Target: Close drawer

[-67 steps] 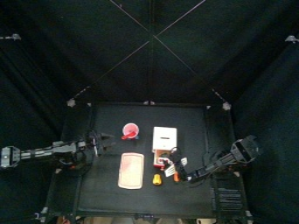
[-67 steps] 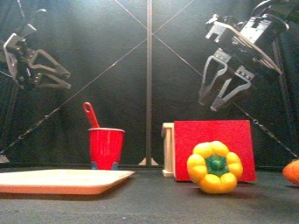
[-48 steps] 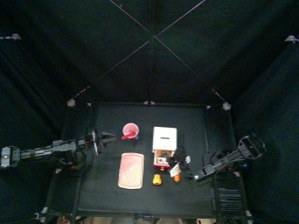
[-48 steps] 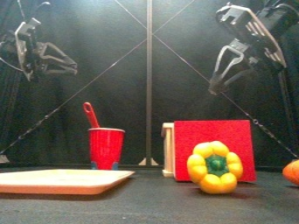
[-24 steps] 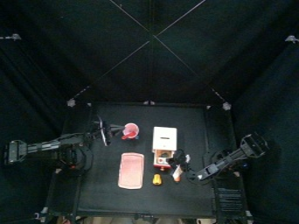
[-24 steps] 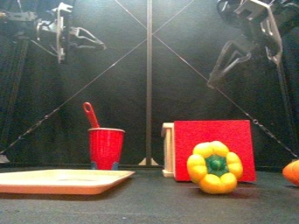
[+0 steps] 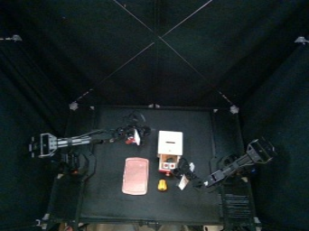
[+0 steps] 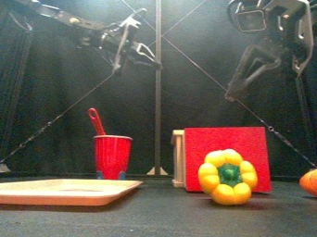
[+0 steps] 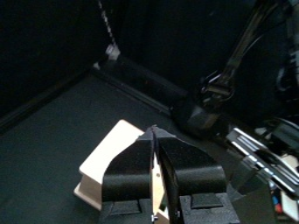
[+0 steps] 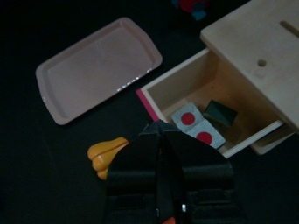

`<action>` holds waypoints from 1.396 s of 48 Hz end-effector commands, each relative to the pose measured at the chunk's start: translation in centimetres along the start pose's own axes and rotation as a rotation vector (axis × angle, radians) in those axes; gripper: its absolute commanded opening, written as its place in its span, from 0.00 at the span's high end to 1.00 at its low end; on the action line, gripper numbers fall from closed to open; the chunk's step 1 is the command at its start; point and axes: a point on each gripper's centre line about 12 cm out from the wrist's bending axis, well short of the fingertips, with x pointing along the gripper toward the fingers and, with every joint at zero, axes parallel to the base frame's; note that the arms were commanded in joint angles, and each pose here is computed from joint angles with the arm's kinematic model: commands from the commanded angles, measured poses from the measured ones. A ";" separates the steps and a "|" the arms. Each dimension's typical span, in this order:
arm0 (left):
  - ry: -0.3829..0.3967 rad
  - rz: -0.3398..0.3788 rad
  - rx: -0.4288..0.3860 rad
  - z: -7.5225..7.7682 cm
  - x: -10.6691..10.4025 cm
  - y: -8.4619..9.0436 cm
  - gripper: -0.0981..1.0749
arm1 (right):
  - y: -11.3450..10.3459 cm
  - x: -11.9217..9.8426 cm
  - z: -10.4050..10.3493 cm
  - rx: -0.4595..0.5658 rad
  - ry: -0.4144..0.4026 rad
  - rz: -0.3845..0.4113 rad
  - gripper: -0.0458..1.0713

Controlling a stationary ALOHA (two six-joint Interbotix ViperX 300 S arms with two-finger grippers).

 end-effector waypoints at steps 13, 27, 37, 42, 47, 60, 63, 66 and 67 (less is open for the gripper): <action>0.208 0.094 -0.020 -0.7 11.5 3.6 0.57 | 1.2 -0.6 0.9 -0.004 0.011 0.069 0.73; 0.344 0.135 -0.050 -3.6 15.5 6.0 0.57 | 1.4 0.3 -0.6 -0.035 0.045 0.048 0.73; 0.366 0.140 -0.054 -4.5 16.2 6.2 0.57 | 1.8 1.1 -1.7 -0.068 0.076 0.048 0.72; 0.385 0.142 -0.056 -5.0 16.3 6.3 0.57 | 2.1 1.4 -2.0 -0.071 0.094 0.067 0.72; 0.401 0.145 -0.050 -5.6 16.3 6.4 0.57 | 2.1 1.8 -2.2 -0.070 0.110 0.076 0.73; 0.440 0.153 -0.051 -6.8 16.3 6.7 0.57 | 1.4 2.7 -2.3 -0.059 0.125 0.054 0.73; 0.442 0.154 -0.050 -6.9 16.3 6.7 0.57 | 1.1 3.0 -2.2 -0.058 0.127 0.042 0.73; 0.445 0.154 -0.050 -6.9 16.3 6.7 0.57 | 0.8 3.3 -2.0 -0.051 0.124 0.031 0.73; 0.443 0.154 -0.050 -6.9 16.3 6.7 0.57 | 0.7 3.4 -1.9 -0.047 0.122 0.025 0.73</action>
